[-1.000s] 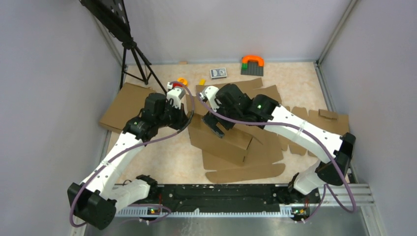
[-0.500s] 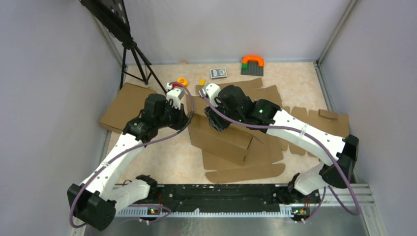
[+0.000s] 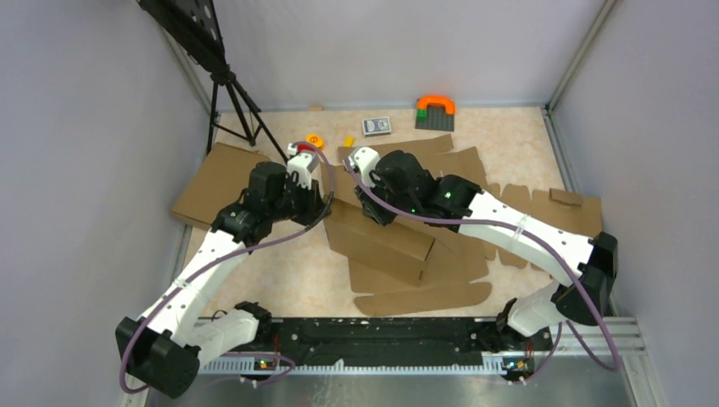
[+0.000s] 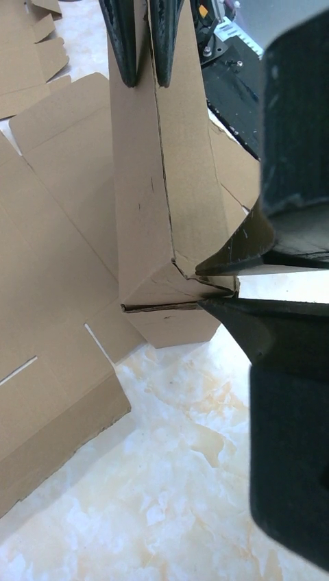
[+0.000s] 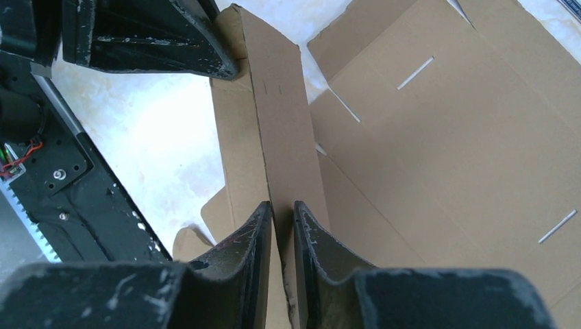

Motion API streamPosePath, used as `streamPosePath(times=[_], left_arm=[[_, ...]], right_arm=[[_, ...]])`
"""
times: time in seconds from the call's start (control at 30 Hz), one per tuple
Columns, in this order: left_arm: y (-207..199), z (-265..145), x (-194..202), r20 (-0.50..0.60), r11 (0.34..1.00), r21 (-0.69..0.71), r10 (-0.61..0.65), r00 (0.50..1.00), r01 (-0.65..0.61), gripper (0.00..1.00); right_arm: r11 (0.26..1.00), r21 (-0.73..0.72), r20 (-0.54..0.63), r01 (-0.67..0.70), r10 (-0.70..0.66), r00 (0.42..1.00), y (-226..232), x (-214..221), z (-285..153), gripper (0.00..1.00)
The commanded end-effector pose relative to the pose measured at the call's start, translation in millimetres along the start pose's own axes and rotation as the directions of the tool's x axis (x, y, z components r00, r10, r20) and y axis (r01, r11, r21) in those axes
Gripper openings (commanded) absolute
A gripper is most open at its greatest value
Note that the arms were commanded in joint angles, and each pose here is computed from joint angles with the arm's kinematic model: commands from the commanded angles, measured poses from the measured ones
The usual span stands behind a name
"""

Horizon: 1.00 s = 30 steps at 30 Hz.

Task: Fold the paper box
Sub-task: Close the paper box at the center of the board.

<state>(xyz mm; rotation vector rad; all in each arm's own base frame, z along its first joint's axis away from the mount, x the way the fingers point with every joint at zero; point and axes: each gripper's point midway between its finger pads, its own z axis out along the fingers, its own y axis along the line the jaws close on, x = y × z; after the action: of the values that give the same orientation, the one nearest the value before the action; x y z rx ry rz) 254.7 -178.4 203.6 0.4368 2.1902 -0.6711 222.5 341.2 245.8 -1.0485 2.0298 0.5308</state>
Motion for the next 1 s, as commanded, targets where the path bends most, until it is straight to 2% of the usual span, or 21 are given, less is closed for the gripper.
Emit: streamPosePath(times=[0.0, 0.17, 0.47, 0.63, 0.77, 0.93, 0.97], left_arm=[[0.7, -5.8, 14.9, -0.075, 1.000, -0.018, -0.010, 0.997, 0.009, 0.24], [-0.8, -12.0, 7.2, -0.052, 1.000, -0.027, -0.012, 0.999, 0.011, 0.36], [6.8, -30.8, -4.3, -0.031, 0.994, -0.105, 0.015, 0.999, -0.018, 0.46], [8.3, -40.7, -8.5, -0.031, 0.991, -0.131, 0.030, 0.999, -0.034, 0.47], [-0.9, -52.2, -20.4, -0.004, 0.992, -0.094, 0.086, 0.996, -0.086, 0.43], [1.0, -62.7, -31.1, -0.006, 0.983, -0.113, 0.148, 0.989, -0.148, 0.61], [2.9, -62.1, -30.5, -0.021, 0.981, -0.115, 0.153, 0.988, -0.154, 0.62]], right_arm=[[1.000, -0.013, 0.045, 0.016, -0.015, 0.999, 3.5, -5.7, -9.7, 0.17], [1.000, 0.001, 0.038, 0.023, -0.023, 0.999, 0.6, -1.2, -7.2, 0.11], [0.998, 0.010, 0.024, 0.054, -0.055, 0.998, -2.2, 6.9, -3.9, 0.05], [0.997, 0.006, 0.019, 0.075, -0.075, 0.997, -2.3, 11.3, -0.5, 0.03], [0.996, 0.003, 0.011, 0.091, -0.091, 0.996, -2.6, 15.8, 0.5, 0.03], [0.993, -0.017, 0.016, 0.117, -0.117, 0.993, 0.3, 18.3, -0.5, 0.03], [0.992, -0.016, 0.015, 0.126, -0.126, 0.992, 0.7, 18.4, -0.5, 0.03]])
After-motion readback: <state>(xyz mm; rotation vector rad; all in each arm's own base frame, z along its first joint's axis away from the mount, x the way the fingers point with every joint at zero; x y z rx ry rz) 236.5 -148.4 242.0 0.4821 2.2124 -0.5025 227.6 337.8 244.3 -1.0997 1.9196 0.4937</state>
